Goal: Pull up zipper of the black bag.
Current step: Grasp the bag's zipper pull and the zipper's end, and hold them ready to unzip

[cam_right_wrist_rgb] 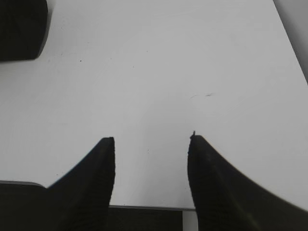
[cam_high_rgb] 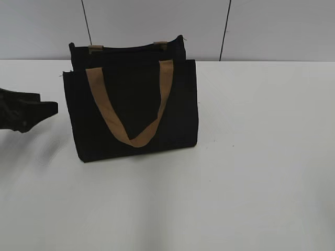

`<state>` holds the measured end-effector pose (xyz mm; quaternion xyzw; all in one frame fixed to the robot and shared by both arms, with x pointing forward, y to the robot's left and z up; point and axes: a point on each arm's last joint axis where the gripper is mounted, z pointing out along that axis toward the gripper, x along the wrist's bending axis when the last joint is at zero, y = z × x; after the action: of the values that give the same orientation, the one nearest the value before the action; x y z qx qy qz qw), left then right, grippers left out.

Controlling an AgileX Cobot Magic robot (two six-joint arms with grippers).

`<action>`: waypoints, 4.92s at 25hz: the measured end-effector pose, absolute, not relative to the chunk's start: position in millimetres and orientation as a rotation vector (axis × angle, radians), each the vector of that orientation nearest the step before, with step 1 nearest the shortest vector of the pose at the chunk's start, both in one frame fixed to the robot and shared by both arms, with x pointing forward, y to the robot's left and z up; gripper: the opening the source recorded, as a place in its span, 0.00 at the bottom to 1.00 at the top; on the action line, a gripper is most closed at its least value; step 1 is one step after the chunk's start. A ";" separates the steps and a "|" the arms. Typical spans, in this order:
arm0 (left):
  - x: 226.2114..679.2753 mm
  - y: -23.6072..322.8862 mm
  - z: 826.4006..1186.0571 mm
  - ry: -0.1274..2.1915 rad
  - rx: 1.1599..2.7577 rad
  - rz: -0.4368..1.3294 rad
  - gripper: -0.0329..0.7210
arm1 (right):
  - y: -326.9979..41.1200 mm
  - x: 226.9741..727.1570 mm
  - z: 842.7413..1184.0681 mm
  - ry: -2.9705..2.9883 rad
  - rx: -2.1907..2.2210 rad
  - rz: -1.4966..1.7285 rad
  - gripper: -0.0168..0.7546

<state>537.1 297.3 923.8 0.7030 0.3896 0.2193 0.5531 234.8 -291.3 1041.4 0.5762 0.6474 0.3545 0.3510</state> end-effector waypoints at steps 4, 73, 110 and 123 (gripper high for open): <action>548.9 294.5 902.3 0.863 1.730 0.393 0.79 | -291.3 234.8 1041.4 1.676 1.492 0.918 0.51; 528.8 265.9 1058.3 0.622 1.780 0.578 0.07 | -291.3 234.8 1041.4 1.676 1.492 0.918 0.51; 518.9 262.4 1073.4 0.565 1.744 0.590 0.07 | -283.5 239.6 1045.6 1.753 1.437 0.983 0.51; 518.9 262.3 1073.5 0.565 1.743 0.590 0.07 | -270.1 327.1 1089.3 1.971 1.254 1.063 0.51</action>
<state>518.9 262.3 1073.5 0.7430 0.2407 0.2514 0.5717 327.1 -270.1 1089.3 0.4687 0.7363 0.3972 0.2836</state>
